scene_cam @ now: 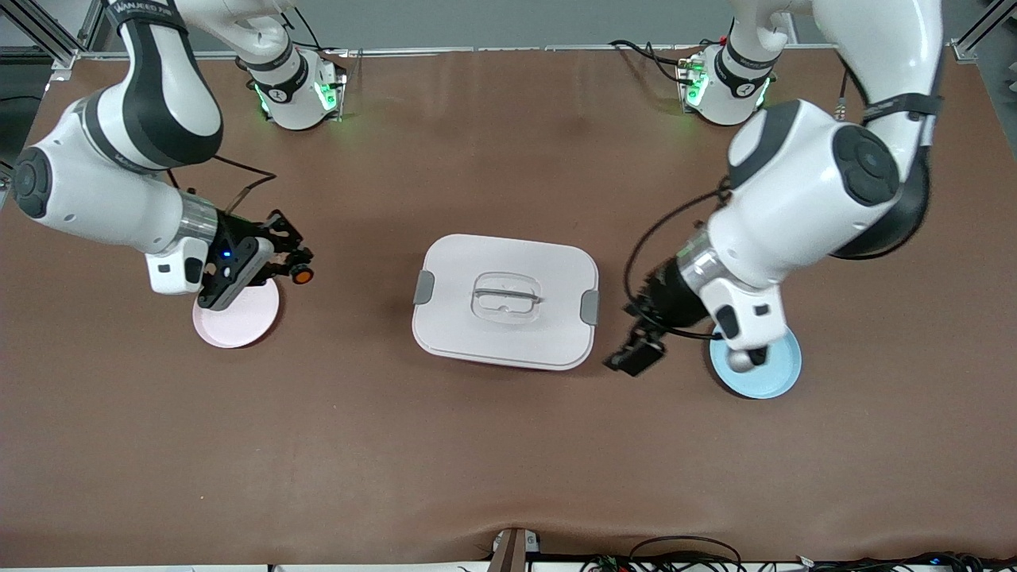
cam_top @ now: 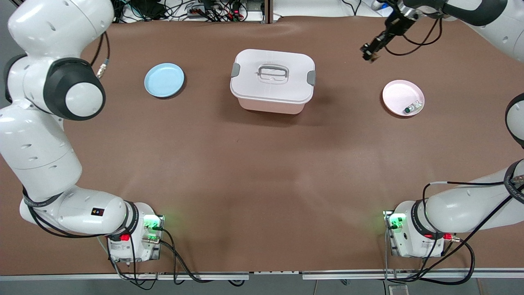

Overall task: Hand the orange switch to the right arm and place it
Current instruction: 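Open the left gripper and carry the switch toward the white plate, then lower the switch onto the white plate while the left gripper withdraws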

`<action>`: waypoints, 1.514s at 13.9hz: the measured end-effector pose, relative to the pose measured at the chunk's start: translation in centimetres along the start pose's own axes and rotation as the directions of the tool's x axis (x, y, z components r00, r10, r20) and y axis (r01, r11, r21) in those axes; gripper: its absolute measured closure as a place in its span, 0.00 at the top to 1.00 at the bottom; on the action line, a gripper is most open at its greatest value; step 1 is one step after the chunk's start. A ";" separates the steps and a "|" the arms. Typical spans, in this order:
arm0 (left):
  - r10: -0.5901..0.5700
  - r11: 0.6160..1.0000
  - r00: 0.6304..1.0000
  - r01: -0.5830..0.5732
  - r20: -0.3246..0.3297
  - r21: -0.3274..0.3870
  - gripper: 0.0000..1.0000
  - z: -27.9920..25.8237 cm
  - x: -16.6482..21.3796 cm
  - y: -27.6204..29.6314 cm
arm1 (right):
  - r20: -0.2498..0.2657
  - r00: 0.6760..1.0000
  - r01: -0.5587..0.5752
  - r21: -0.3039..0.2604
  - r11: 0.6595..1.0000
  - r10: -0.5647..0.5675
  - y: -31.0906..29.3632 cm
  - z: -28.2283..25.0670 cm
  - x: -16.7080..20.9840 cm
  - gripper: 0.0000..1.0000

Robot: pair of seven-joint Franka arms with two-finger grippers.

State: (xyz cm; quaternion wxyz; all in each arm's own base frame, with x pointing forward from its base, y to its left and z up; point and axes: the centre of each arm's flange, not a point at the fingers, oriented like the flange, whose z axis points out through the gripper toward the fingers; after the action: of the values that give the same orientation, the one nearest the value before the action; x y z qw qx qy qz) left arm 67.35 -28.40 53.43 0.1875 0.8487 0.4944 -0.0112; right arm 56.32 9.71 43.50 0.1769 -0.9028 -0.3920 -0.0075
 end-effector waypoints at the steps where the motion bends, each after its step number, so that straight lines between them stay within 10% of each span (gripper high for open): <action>1: 0.045 0.999 0.998 -0.044 -0.050 0.032 1.00 -0.1 2.2 -0.6 | 0.027 0.998 0.060 -0.025 0.998 -0.059 1.0 -0.3 -0.9 0.42; 9: 0.472 0.824 0.879 -0.412 -0.070 0.389 1.00 -3.5 16.7 -7.1 | 0.222 0.925 0.340 -0.119 0.933 -0.309 4.4 -1.1 -4.2 0.42; 14: 0.635 0.705 0.772 -0.575 -0.007 0.415 1.00 -9.9 22.8 -10.6 | 0.248 0.869 0.474 -0.176 0.863 -0.428 7.1 1.0 -6.8 0.42; 21: 0.757 0.577 0.652 -0.692 0.032 0.433 1.00 -16.0 21.0 -11.8 | 0.328 0.794 0.594 -0.235 0.769 -0.512 11.5 6.0 -12.3 0.42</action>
State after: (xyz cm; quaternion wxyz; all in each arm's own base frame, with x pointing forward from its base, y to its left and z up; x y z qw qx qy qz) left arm 65.45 -0.32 60.39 -0.0453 0.9933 0.1021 0.0304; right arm 55.21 -4.24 32.39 -0.0349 -0.7557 -0.6538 -0.0130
